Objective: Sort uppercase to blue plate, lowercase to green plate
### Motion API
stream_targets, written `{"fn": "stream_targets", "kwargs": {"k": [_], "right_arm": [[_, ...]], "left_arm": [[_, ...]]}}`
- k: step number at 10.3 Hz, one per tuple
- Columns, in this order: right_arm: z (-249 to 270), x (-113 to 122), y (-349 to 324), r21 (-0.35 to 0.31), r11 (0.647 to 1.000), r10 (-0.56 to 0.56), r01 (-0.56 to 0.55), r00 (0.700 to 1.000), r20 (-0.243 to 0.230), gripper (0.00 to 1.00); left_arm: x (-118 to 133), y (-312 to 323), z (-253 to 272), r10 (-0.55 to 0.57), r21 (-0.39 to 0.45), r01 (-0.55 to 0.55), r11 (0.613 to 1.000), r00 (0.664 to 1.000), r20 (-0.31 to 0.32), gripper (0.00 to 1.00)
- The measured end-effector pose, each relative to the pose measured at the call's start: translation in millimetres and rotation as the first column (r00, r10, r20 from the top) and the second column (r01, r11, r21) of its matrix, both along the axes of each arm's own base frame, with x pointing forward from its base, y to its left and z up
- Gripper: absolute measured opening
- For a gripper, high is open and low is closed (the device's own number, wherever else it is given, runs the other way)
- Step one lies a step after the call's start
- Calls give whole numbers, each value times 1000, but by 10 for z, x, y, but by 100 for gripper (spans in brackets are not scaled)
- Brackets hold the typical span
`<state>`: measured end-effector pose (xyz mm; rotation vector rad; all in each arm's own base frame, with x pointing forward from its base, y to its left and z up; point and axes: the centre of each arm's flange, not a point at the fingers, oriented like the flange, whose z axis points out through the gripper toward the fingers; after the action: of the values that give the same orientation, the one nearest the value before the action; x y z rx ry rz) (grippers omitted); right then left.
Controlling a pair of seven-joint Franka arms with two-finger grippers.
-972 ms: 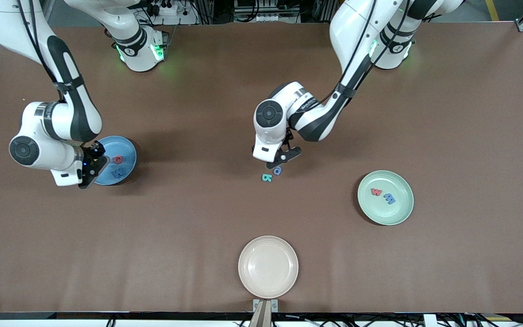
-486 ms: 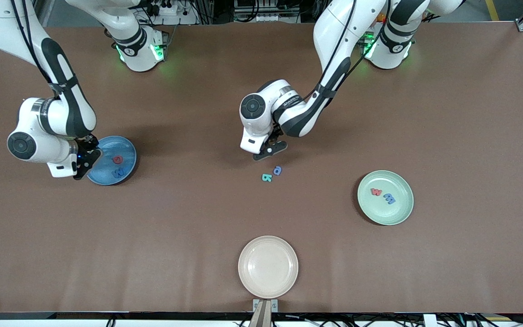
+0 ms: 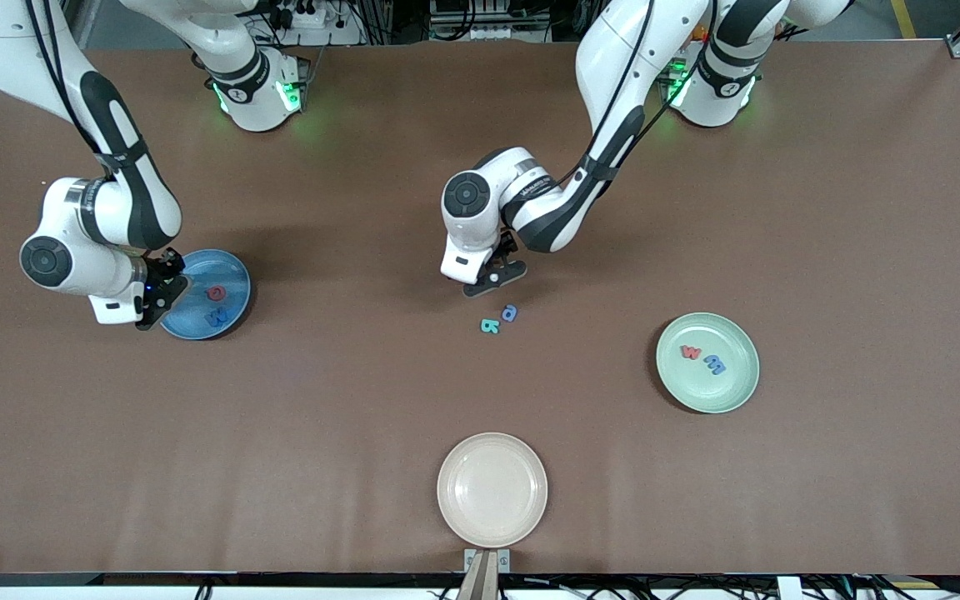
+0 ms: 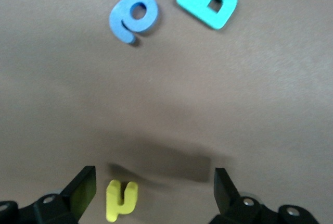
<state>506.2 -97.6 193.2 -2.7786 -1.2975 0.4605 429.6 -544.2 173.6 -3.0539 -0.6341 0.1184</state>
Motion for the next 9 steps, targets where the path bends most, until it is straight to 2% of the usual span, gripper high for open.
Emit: {"fn": "stream_targets", "kwargs": {"k": [2,3,4,6,9], "right_arm": [[-17,-9,-11,-1,1000,-4,4,1000,2,45],[-19,-11,-19,-1,1000,-6,6,1000,1,57],[-20,-11,-20,-2,1000,-10,10,1000,2,59],[-3,9,8,-11,999,-43,43,999,7,59],[198,167,242,-23,996,-84,84,996,-14,59]], "left_arm": [[-32,10,-47,13,-5,-13,1000,1000,4,100],[-66,18,-86,13,-5,-13,1000,1000,2,100],[-92,26,-115,11,-2,-11,1000,1000,0,100],[-112,30,-119,9,-3,-9,1000,1000,1,100],[-243,45,-79,0,5,0,1000,1000,-7,100]]}}
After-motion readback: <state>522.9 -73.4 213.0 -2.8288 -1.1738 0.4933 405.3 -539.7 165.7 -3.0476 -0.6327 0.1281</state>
